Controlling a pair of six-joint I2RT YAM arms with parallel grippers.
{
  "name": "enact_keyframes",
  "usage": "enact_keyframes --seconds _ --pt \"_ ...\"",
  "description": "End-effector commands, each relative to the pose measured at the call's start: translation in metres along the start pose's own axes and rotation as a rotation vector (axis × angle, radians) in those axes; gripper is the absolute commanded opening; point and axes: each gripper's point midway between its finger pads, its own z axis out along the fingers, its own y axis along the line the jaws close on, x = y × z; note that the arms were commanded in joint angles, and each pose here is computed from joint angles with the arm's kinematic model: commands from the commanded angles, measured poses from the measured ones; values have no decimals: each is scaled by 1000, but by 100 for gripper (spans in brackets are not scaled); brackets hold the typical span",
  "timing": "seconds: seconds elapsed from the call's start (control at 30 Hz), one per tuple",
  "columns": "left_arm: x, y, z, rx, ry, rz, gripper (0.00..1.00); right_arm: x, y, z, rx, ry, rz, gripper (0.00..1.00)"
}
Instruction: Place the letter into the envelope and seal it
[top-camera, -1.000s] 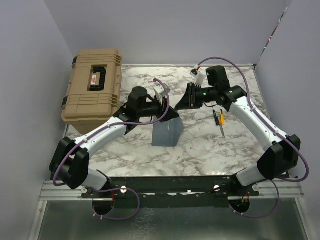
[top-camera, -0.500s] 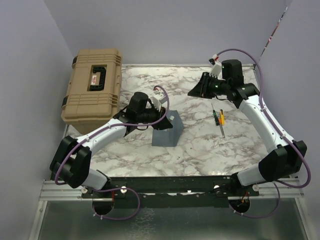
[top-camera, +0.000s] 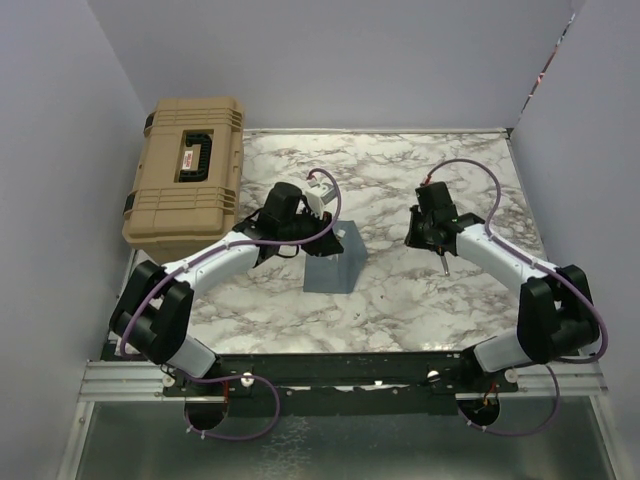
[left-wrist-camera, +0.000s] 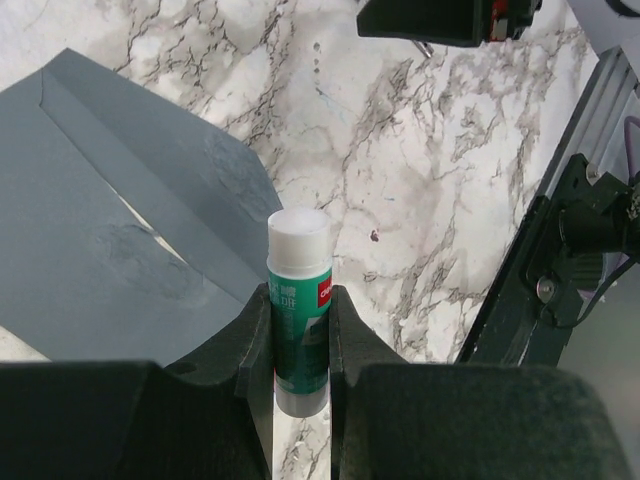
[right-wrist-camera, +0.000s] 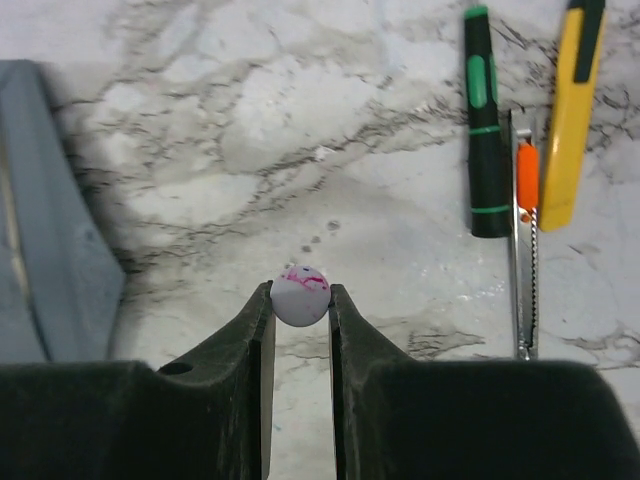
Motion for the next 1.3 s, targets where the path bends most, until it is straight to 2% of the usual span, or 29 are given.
enact_keyframes --seconds 0.0,0.37,0.63,0.8,1.1,1.2,1.27 --pt "-11 2 2 -22 -9 -27 0 -13 -31 14 178 -170 23 5" --pt "-16 -6 1 7 -17 -35 0 16 -40 51 214 -116 44 18" --pt "-23 -8 0 12 -28 -35 0 24 -43 55 236 -73 37 27" --pt "-27 -9 1 13 -35 -36 0 26 -41 55 225 -50 31 37" --pt "-42 -15 -1 21 -62 -34 0 4 -29 25 181 -81 55 49" --pt "-55 -19 -3 21 -89 -43 0 -12 -15 0 102 -126 79 54" --pt "-68 -21 -5 16 -115 -62 0 -21 6 -17 -23 -163 80 56"
